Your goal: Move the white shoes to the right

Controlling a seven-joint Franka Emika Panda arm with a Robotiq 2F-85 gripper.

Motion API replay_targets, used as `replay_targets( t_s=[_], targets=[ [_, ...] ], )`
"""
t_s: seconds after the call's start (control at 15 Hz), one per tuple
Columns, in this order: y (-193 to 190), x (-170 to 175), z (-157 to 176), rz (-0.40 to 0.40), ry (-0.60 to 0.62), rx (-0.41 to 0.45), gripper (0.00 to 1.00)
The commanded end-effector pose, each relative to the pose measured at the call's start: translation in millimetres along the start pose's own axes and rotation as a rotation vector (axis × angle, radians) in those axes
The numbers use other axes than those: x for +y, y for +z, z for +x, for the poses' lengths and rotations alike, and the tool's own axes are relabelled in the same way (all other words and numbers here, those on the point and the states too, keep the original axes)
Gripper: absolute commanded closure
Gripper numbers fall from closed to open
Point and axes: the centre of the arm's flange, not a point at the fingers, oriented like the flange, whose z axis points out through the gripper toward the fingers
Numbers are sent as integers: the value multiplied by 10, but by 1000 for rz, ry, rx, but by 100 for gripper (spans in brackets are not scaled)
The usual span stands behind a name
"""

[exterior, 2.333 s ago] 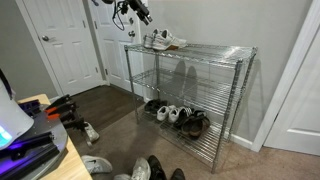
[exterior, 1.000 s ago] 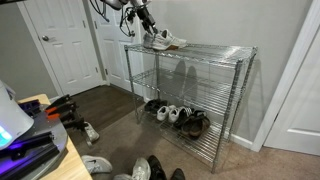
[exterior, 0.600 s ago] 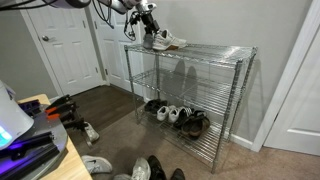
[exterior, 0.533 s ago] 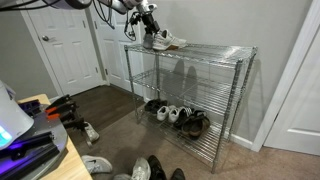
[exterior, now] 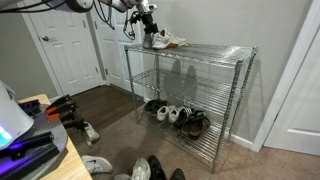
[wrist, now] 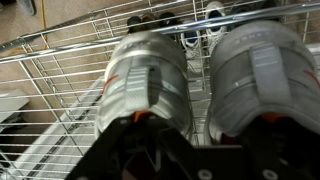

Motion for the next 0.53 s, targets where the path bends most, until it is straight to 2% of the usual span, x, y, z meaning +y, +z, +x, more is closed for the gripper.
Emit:
replay_targets(
  t_s=[0.0,0.2,0.27,0.47],
  targets=[
    [20,-184,329,8,-31,-57,71],
    [0,-151,322,11,-27,-60,90],
    [0,-160,316,10,-30,-61,94],
    [-8,-183,304,2,-37,-58,91]
  ],
)
